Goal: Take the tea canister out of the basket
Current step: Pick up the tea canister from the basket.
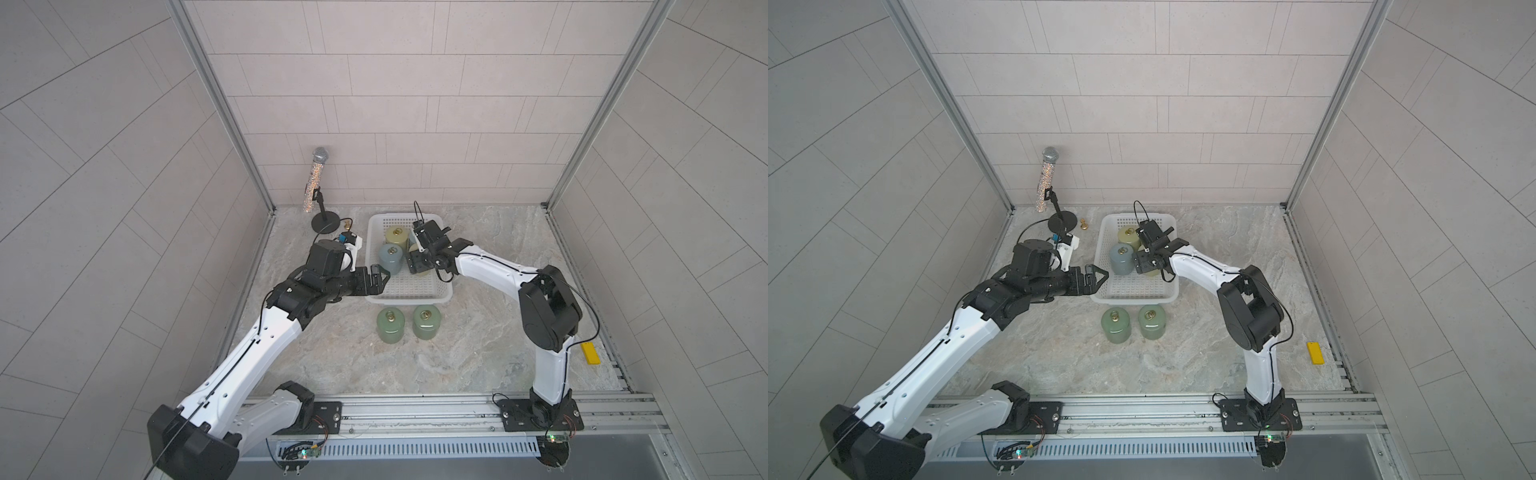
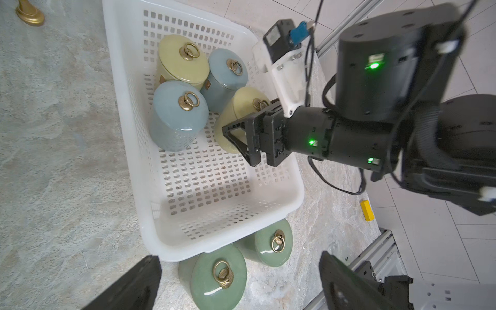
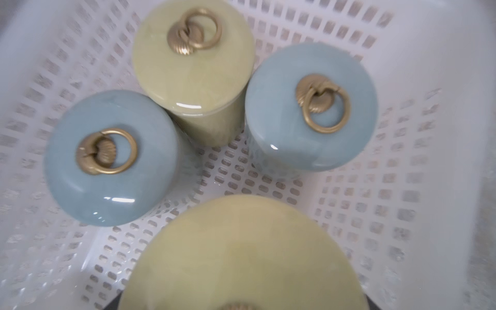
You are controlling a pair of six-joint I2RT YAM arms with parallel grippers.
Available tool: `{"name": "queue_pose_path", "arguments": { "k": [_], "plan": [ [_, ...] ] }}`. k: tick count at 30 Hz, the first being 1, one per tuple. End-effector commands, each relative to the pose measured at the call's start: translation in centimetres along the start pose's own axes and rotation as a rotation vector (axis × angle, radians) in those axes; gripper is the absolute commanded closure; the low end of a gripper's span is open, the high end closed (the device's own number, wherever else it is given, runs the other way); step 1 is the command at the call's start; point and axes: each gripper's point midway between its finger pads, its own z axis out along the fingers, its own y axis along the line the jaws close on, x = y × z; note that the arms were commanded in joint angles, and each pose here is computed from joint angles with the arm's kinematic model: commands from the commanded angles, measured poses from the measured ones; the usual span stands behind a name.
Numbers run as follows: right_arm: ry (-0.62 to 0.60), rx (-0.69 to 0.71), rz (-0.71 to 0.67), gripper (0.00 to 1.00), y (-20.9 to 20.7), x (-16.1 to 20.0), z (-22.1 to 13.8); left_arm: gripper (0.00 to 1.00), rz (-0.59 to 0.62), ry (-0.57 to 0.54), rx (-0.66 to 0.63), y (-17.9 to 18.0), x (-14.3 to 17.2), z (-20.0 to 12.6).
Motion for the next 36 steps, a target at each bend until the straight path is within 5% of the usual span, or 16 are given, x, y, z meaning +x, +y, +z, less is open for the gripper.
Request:
{"name": "queue_pose_path", "arguments": {
  "k": [1, 9, 20, 36],
  "plan": [
    [-0.15, -0.014, 0.028, 0.36, 0.1, -3.8, -5.6, 0.0, 0.007, -0.011, 0.038, -0.5, -0.1, -0.2],
    [-0.218, -0.003, 0.07, 0.36, -1.6, -2.7, -11.8, 0.0, 0.033, 0.024, 0.096, -2.4, 0.9, 0.6],
    [-0.216, 0.065, 0.119, 0.36, -5.2, 3.7, -17.1, 0.0, 0.086, 0.064, 0.171, -6.6, 2.1, 2.6],
    [-0.114, 0.079, 0.167, 0.36, -6.2, 13.8, -15.2, 0.0, 0.103, 0.094, 0.201, -8.6, 2.8, 3.5]
  ]
}}
